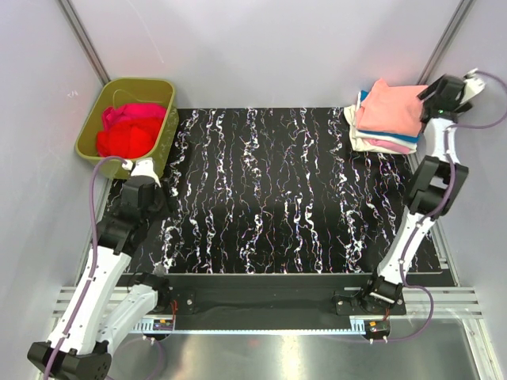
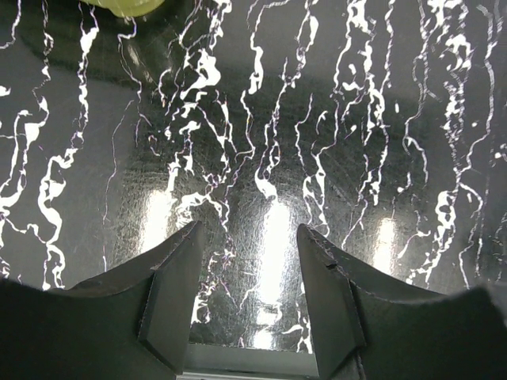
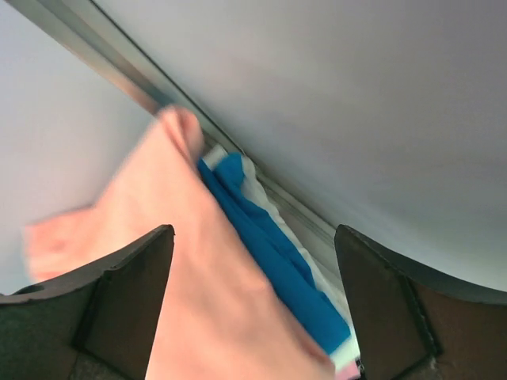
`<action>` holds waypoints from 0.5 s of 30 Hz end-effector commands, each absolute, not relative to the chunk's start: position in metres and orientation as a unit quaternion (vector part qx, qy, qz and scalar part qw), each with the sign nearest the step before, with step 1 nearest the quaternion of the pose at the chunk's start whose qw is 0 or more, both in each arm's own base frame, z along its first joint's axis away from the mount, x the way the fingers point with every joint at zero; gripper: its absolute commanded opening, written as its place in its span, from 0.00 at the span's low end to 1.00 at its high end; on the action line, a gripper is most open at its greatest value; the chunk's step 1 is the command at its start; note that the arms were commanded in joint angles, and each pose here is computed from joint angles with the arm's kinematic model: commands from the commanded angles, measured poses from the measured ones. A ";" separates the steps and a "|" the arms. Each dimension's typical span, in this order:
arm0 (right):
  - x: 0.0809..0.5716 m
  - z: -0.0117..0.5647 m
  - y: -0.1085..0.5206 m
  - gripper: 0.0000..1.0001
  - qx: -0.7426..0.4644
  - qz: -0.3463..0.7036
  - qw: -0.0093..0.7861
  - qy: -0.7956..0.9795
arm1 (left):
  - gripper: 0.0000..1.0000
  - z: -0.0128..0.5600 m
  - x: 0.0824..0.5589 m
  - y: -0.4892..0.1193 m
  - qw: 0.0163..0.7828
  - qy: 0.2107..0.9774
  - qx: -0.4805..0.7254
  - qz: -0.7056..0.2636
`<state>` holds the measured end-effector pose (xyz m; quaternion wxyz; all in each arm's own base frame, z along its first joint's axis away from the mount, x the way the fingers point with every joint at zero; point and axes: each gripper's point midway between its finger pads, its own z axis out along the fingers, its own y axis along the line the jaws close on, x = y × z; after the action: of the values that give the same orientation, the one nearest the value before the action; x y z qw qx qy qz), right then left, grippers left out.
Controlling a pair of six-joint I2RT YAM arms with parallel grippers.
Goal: Fold and stack the t-shirts
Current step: Neatly place the folded tshirt to the corner, then reset both grippers
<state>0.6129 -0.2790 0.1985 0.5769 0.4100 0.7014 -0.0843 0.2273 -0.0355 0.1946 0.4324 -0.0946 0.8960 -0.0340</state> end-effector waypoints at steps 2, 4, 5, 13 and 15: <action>0.525 0.447 -0.278 0.93 0.424 -0.064 0.737 0.522 | 0.56 0.214 0.230 -0.031 0.473 0.873 -0.108 -0.039; 0.516 0.467 -0.254 0.98 0.406 -0.021 0.748 0.524 | 0.56 0.218 0.229 -0.031 0.481 0.869 -0.108 -0.042; 0.500 0.493 -0.238 0.99 0.393 0.002 0.760 0.518 | 0.56 0.219 0.228 -0.030 0.483 0.868 -0.109 -0.042; 0.488 0.445 -0.002 1.00 0.227 0.176 0.680 0.674 | 0.66 0.225 0.227 -0.032 0.495 0.861 -0.104 -0.053; 0.468 0.413 0.094 1.00 0.153 0.221 0.641 0.719 | 0.69 0.225 0.227 -0.033 0.493 0.862 -0.103 -0.054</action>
<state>0.4524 -0.0037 0.5359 0.7617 0.2256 0.5761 0.1924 0.2196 -0.0330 0.2146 0.4732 -0.0993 0.8740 -0.0494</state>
